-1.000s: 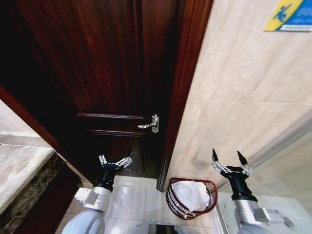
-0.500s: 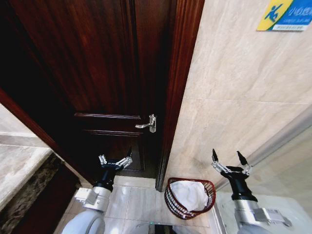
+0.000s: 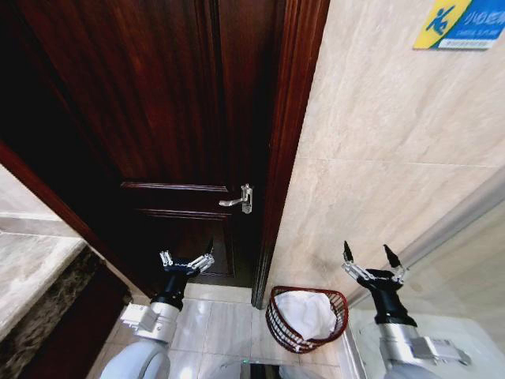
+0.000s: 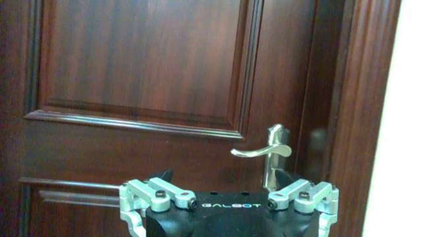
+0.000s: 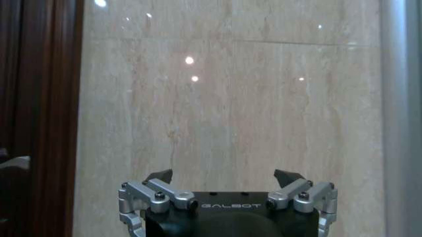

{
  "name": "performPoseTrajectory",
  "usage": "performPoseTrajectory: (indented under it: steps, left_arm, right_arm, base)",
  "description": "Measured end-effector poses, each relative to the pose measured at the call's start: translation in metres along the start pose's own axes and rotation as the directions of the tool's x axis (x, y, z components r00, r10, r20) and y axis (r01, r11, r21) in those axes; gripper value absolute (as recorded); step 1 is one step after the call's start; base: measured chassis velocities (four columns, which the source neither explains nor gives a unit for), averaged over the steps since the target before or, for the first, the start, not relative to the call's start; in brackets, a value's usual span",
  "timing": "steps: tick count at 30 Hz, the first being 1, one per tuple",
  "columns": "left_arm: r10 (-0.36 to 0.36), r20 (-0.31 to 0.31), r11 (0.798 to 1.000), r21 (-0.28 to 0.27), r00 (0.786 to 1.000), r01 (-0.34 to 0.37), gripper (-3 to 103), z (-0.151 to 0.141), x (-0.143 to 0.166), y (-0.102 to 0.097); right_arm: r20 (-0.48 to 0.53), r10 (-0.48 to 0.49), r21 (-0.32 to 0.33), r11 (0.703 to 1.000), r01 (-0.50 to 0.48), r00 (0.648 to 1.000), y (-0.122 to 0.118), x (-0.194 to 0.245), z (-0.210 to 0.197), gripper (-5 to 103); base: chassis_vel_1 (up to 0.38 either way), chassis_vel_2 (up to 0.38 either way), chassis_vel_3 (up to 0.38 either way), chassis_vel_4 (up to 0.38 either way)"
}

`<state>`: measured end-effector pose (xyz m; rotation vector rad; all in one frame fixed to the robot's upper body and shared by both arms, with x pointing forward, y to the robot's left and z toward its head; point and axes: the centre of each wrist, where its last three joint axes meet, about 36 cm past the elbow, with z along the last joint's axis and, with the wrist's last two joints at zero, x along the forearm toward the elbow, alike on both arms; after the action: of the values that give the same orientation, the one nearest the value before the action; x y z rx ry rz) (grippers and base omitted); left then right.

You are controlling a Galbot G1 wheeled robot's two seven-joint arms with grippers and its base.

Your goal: Discard the used towel into the hamper.

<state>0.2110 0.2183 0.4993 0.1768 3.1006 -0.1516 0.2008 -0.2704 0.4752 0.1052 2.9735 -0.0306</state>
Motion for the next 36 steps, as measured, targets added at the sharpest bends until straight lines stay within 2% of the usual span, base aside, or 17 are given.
performPoseTrajectory:
  steps: [16,29,36]
  left_arm:
    - [0.000,0.000,1.000,0.000,1.000,0.000,100,0.0000,0.0000,0.0000]
    - [0.000,0.000,1.000,0.000,1.000,0.000,100,0.0000,0.0000,0.0000]
    - [0.000,0.000,1.000,0.000,1.000,0.000,100,0.0000,0.0000,0.0000]
  right_arm:
    - [0.000,0.000,0.000,1.000,0.000,1.000,0.0000,0.0001,0.0000,100]
    - [0.000,0.000,0.000,1.000,0.000,1.000,0.0000,-0.0001,0.0000,100]
    - [0.000,0.000,0.000,1.000,0.000,1.000,0.0000,0.0000,0.0000,100]
  base:
    - [0.209,-0.202,-0.215,0.204]
    - [-0.011,0.012,0.014,-0.011]
    - [0.116,-0.104,-0.111,0.108]
